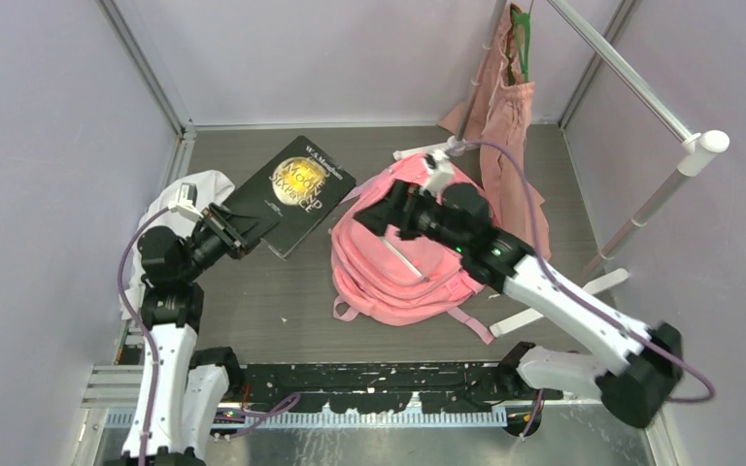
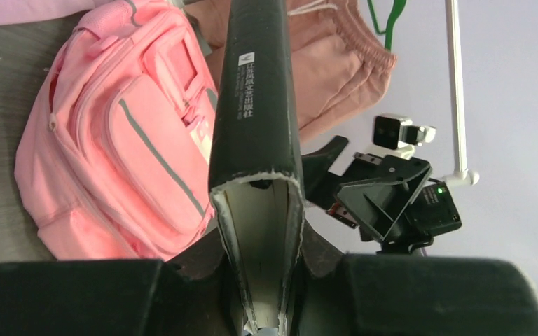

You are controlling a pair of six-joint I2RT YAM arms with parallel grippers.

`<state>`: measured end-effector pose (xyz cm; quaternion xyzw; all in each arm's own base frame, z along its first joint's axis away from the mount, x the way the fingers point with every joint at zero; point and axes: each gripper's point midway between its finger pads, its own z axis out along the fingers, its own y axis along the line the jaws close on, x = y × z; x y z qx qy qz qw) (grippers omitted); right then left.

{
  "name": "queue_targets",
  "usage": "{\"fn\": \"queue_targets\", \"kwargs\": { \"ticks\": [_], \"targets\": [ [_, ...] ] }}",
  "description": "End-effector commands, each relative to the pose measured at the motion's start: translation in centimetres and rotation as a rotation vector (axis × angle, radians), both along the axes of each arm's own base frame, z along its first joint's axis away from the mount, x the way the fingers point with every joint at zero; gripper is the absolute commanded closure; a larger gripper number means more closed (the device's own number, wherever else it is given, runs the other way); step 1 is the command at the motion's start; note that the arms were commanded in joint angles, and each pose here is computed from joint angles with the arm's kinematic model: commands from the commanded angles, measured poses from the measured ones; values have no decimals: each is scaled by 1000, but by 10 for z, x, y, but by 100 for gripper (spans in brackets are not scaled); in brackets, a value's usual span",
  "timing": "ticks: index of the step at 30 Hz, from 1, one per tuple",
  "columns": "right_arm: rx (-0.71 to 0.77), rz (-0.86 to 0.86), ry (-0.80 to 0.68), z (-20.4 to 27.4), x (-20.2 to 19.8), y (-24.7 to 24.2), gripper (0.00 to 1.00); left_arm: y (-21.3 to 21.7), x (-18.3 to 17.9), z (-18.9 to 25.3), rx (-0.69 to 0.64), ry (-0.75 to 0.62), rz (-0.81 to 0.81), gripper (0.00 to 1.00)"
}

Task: Pack the student bag
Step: Pick up the book from the center of the board, then place the book in the student bag.

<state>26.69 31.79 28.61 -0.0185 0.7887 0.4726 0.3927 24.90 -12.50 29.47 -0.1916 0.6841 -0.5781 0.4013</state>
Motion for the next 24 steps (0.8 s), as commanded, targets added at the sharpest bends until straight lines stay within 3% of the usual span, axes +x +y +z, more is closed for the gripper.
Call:
{"fn": "queue_targets", "kwargs": {
  "ticks": [1,6,12,20,24],
  "targets": [
    [-178,-154,-202,-19,-11,-71,0,-9,-38,9,124,-41,-63,100],
    [-361,-48,-211,-56,-34,-84,3,-8,-53,-11,115,-7,-13,100],
    [-405,175,-184,-90,-51,-39,16,-3,-49,-13,56,-27,52,100],
    [-563,240,-161,-140,-49,13,13,12,-49,-15,200,38,134,100],
    [-607,241,-138,-154,-35,23,31,14,-51,-21,227,81,135,100]
  ]
}}
